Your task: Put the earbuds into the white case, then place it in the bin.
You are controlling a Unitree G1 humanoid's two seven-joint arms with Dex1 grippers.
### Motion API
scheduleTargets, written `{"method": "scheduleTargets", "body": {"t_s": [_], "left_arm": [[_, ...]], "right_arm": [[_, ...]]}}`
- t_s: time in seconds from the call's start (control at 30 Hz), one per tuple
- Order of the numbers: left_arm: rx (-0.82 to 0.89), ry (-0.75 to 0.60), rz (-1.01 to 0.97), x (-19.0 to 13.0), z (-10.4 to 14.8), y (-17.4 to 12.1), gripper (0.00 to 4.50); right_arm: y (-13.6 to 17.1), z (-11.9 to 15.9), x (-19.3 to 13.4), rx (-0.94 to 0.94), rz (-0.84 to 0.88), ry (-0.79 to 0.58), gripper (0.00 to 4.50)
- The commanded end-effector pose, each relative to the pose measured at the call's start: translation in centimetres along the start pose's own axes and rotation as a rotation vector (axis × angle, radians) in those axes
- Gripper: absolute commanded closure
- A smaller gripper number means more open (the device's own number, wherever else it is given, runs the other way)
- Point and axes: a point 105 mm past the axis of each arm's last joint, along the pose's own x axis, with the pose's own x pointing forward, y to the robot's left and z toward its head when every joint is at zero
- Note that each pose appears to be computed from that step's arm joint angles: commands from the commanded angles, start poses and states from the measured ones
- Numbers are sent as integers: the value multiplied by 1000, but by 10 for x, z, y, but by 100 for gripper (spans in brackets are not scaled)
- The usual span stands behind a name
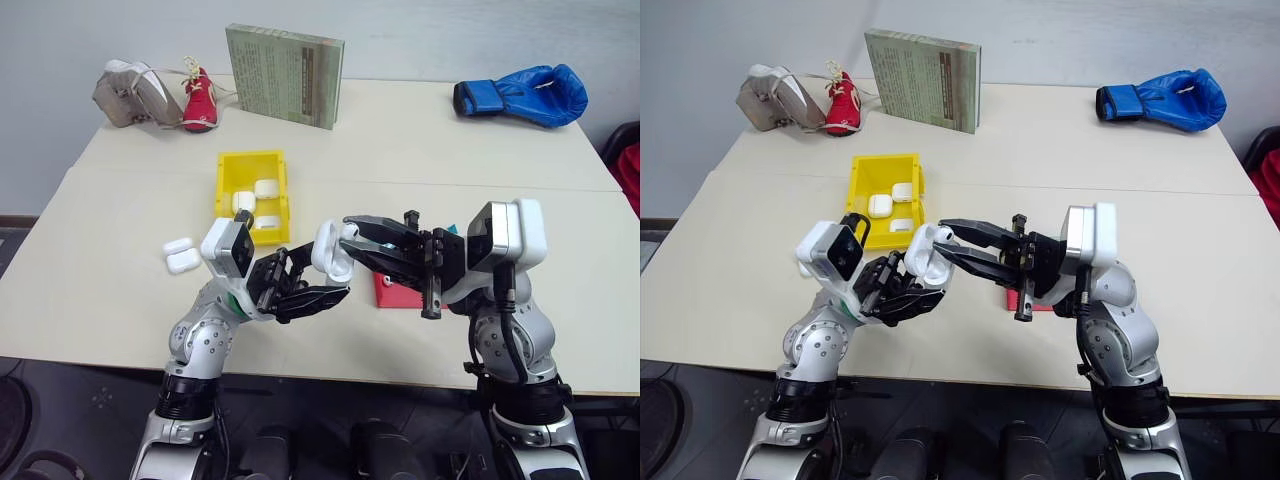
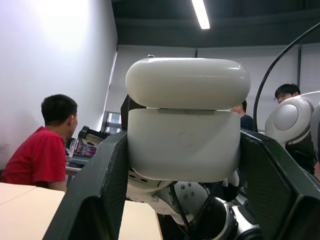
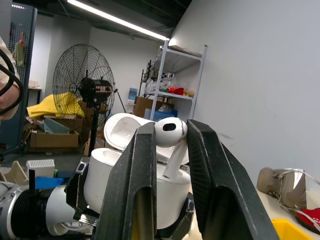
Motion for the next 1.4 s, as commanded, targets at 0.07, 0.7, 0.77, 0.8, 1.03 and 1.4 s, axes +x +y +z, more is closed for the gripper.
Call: {"method": "scheduleTargets", "body": {"t_s": [0.07,0.7,0.77,0.8,1.03,1.4], "left_arm": [[26,1,-70,10,-1,-8,171],[59,-11,-75,9,-3,-6,171],[63,-14,-76,9,-2,-6,171],[65,-16,-76,9,-2,-6,171],[83,18,9,-8,-4,2,171],[157,163,198,-62,-6,6,171]], "right_arm": [[4,-9,2,18,32,43,405],[9,-15,1,143,62,97,279],[7,-12,1,116,60,90,214],[6,-11,1,110,60,89,178],[-5,19,-20,68,-20,95,5],[1,42,-221,-76,-570,662,5]]}}
